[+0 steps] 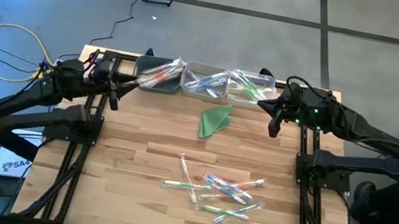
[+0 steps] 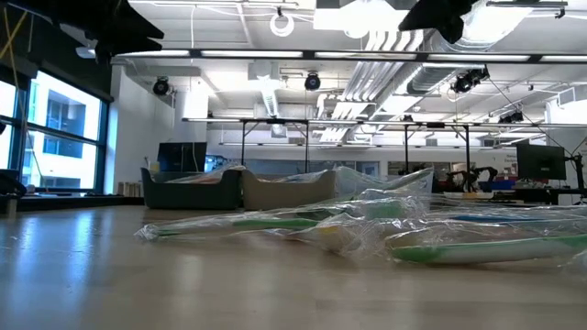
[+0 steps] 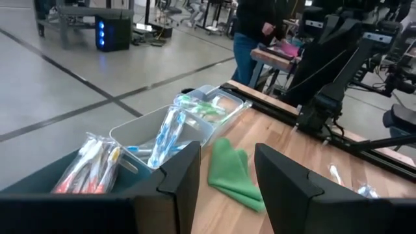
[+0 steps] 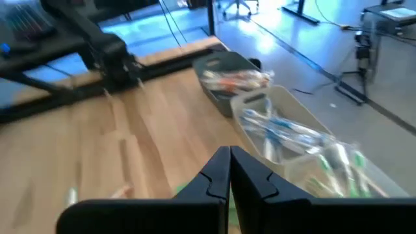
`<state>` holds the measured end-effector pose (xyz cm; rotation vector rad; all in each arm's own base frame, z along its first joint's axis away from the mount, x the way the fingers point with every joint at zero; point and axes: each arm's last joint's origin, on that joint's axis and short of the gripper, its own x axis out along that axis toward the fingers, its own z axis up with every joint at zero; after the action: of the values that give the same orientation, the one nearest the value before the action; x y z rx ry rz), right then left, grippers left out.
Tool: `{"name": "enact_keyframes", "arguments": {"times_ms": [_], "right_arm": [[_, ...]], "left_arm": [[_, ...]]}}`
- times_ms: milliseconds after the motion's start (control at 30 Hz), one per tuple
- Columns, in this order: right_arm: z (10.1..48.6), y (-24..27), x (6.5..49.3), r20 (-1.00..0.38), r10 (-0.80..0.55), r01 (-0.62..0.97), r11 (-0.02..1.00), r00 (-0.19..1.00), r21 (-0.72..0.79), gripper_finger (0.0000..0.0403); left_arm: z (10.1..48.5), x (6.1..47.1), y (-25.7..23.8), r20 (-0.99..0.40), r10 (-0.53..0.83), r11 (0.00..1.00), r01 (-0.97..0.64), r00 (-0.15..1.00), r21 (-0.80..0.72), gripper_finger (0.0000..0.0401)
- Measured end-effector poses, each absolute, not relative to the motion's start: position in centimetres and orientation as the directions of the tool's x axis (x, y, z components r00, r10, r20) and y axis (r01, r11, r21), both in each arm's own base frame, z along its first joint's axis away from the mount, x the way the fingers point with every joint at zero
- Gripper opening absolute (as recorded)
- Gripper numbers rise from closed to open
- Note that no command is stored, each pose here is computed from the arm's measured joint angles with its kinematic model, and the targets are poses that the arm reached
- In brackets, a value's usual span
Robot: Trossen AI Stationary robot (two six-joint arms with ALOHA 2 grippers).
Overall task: Pick & Place Toothbrushes
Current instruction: Put the blue toothbrush into the gray bin
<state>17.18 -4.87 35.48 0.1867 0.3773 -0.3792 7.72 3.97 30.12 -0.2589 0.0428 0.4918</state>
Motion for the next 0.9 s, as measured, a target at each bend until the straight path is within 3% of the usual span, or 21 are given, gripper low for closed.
{"name": "enact_keyframes", "arguments": {"times_ms": [233, 700, 900], "right_arm": [[35.2, -5.0, 19.2, -0.367, -0.271, 0.368, 0.901, 0.890, 0.229, 0.0004], [30.8, 1.0, 24.7, -0.561, -0.012, 0.260, 0.895, 0.827, 0.364, 0.0003], [29.3, 3.3, 24.5, -0.666, 0.069, 0.319, 0.837, 0.743, 0.444, 0.0004]], "left_arm": [[30.1, 7.8, 4.0, -0.106, 0.461, 0.849, -0.473, 0.881, -0.235, 0.0143], [30.1, 7.8, 4.0, -0.105, 0.461, 0.849, -0.473, 0.881, -0.236, 0.0143], [30.1, 7.8, 4.0, -0.106, 0.461, 0.849, -0.473, 0.881, -0.236, 0.0143]]}}
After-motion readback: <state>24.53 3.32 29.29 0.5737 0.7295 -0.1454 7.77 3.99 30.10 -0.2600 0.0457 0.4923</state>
